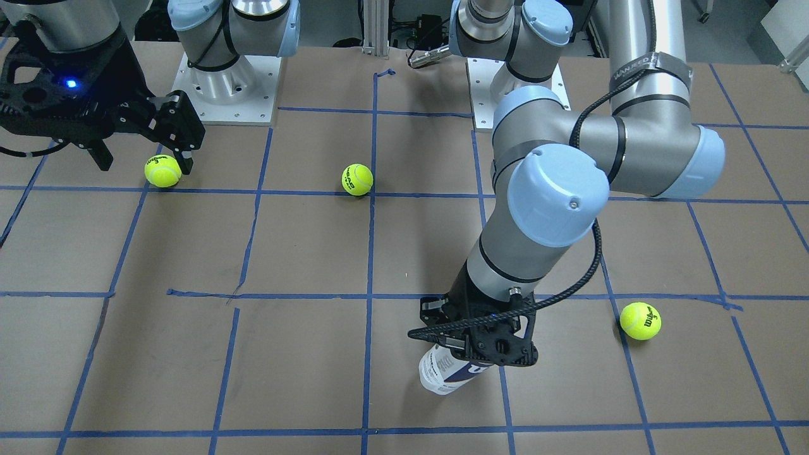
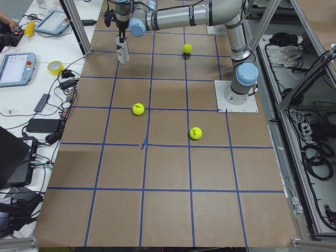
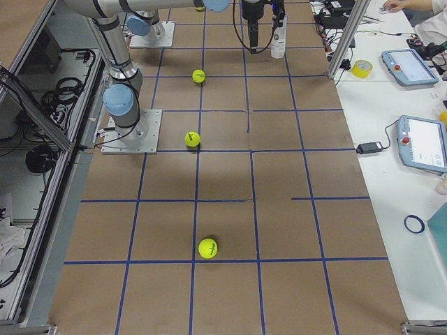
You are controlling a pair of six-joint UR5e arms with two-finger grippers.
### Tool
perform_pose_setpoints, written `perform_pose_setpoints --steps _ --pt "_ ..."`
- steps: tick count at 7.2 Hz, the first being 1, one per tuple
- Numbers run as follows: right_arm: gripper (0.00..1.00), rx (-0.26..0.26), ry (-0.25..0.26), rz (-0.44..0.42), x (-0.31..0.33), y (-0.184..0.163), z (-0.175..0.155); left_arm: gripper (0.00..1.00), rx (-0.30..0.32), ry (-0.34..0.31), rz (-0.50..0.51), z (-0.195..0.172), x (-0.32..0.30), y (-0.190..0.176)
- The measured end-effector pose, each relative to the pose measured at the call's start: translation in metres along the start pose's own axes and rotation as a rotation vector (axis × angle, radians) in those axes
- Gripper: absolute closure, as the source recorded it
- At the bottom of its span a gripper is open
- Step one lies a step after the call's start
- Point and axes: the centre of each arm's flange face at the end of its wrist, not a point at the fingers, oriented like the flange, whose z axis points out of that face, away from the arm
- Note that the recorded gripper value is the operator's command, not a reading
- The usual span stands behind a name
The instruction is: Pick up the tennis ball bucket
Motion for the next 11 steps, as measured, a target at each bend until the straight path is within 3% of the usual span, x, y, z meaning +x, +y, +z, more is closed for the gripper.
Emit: perform_pose_setpoints --steps 2,4,5,8,11 --pt "0.00 0.001 0.000 -0.002 0.000 0.000 0.000 1.00 -0.052 -0.022 0.057 0.012 0.012 0.011" --pt "0.00 0.002 0.000 -0.009 0.000 0.000 0.000 0.09 -0.074 -0.029 0.073 0.022 0.021 0.020" --pt "0.00 0.002 0.001 -0.010 0.000 0.000 0.000 0.00 -0.080 -0.031 0.071 0.025 0.023 0.022" --pt "0.00 0.000 0.001 -0.011 0.000 0.000 0.001 0.00 -0.056 -0.023 0.046 0.010 0.037 0.026" --pt "0.00 0.000 0.001 -0.010 0.000 -0.001 0.001 0.00 -0.003 -0.026 0.037 -0.079 0.040 0.034"
